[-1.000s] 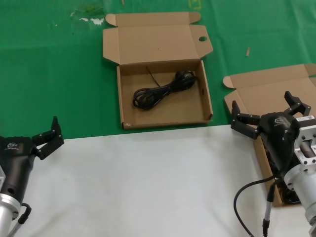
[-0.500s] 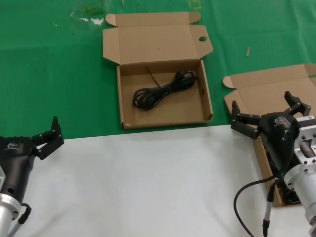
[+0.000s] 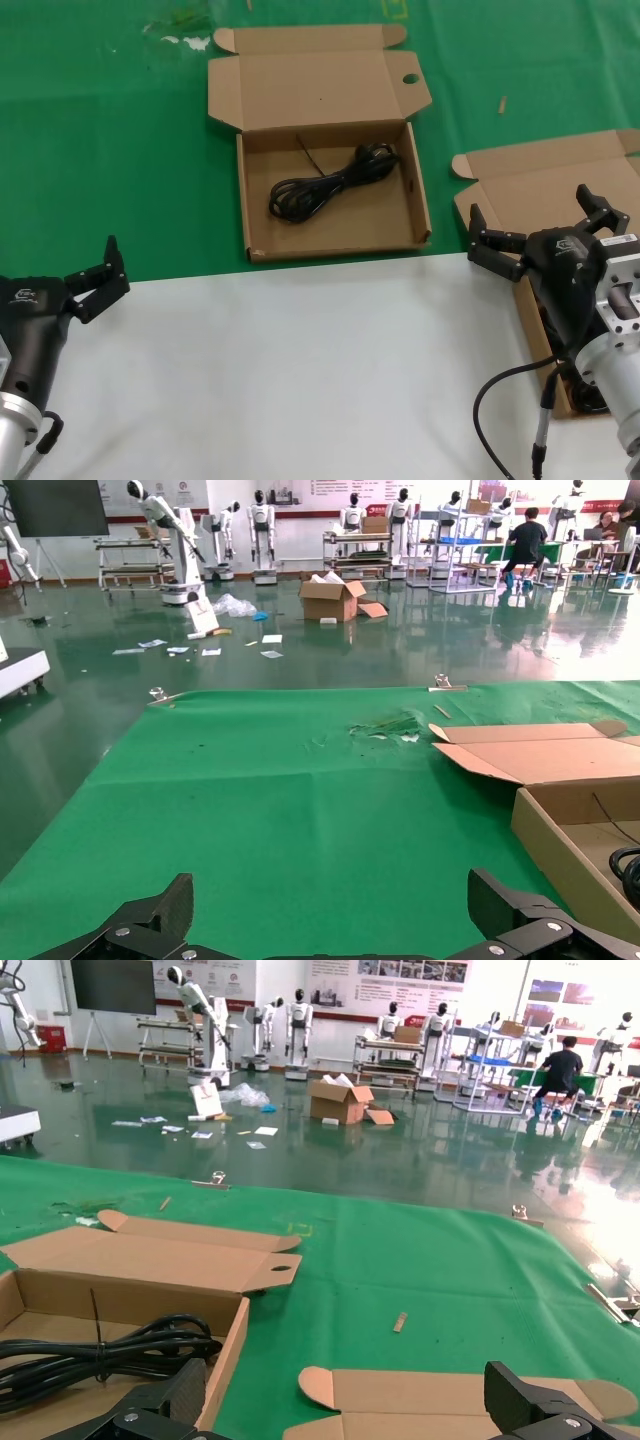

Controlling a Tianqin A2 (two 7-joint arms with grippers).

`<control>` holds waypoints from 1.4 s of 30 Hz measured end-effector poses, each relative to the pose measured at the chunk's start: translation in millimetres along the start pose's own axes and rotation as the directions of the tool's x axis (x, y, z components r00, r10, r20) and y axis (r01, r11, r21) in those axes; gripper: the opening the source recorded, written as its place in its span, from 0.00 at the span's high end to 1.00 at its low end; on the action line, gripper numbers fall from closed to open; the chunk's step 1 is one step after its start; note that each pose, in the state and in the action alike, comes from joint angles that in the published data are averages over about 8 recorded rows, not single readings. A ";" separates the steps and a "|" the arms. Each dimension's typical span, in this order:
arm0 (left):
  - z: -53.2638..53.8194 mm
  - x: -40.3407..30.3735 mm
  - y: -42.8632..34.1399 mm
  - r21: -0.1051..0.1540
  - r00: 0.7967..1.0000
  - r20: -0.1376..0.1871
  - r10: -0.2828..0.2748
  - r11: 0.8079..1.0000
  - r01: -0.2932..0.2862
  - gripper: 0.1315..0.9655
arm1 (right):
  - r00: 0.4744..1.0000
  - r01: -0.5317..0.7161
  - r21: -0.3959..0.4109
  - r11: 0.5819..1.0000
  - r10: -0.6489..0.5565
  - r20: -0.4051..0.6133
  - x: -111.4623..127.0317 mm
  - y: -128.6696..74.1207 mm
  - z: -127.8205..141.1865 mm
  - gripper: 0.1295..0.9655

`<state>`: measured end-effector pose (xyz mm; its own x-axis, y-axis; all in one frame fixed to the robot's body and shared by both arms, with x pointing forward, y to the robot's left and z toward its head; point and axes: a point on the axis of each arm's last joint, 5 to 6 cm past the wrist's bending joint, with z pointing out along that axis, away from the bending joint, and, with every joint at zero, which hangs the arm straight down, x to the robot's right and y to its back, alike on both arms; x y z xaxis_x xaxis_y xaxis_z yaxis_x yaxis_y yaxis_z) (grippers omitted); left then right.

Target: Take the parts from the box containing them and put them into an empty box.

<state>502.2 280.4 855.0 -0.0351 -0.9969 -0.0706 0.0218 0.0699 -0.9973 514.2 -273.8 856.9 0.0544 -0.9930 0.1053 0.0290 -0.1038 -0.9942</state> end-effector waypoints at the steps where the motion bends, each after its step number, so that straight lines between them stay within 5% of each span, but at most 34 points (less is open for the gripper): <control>1: 0.0 0.0 0.0 0.000 1.000 0.000 0.000 1.000 0.000 0.00 | 1.000 0.000 0.000 1.000 0.000 0.000 0.0 0.0 0.0 0.00; 42: 0.0 0.0 0.0 0.000 1.000 0.000 0.000 1.000 0.000 0.00 | 1.000 0.000 0.000 1.000 0.000 0.000 0.0 0.0 0.0 0.00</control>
<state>502.2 280.4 855.0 -0.0351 -0.9969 -0.0706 0.0218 0.0699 -0.9973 514.2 -273.8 856.9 0.0544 -0.9930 0.1053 0.0290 -0.1038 -0.9942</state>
